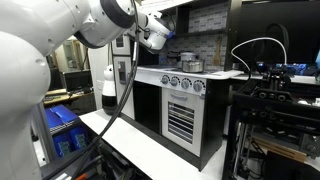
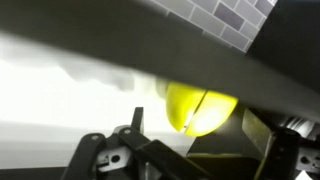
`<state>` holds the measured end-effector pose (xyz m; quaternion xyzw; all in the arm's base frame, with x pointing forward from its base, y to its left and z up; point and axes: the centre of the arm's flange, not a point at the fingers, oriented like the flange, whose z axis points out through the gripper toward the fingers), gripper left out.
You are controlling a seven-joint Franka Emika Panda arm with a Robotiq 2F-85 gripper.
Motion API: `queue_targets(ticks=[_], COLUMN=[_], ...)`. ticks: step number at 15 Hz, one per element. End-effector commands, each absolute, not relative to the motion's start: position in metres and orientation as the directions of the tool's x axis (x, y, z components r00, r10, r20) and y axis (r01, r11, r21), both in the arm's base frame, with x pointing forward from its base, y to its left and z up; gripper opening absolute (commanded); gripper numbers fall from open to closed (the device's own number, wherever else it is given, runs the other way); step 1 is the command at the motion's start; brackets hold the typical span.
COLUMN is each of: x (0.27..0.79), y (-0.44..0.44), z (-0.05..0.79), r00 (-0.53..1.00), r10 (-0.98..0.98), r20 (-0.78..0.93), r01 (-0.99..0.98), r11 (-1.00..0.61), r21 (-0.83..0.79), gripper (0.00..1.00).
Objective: Open the oven door and remove the yellow object.
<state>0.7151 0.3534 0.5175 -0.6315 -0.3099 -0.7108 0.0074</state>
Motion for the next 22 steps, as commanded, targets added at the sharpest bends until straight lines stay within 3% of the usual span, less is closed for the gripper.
queue_targets(ticks=[1, 14, 15, 17, 22], x=[0.7249, 0.7292, 0.7288, 0.7280, 0.7251], y=[0.3475, 0.3482, 0.3483, 0.3495, 0.3511], z=[0.5265, 0.5281, 0.5270, 0.5270, 0.5295], r00=[-0.212, -0.197, -0.197, -0.201, -0.208], r10=[0.408, 0.429, 0.432, 0.435, 0.434], r20=[0.888, 0.881, 0.880, 0.878, 0.877], r01=[0.319, 0.316, 0.314, 0.314, 0.316], r11=[-0.830, -0.823, -0.823, -0.820, -0.818], r21=[0.458, 0.471, 0.474, 0.478, 0.480], gripper=[1.00, 1.00, 0.75, 0.66, 0.31])
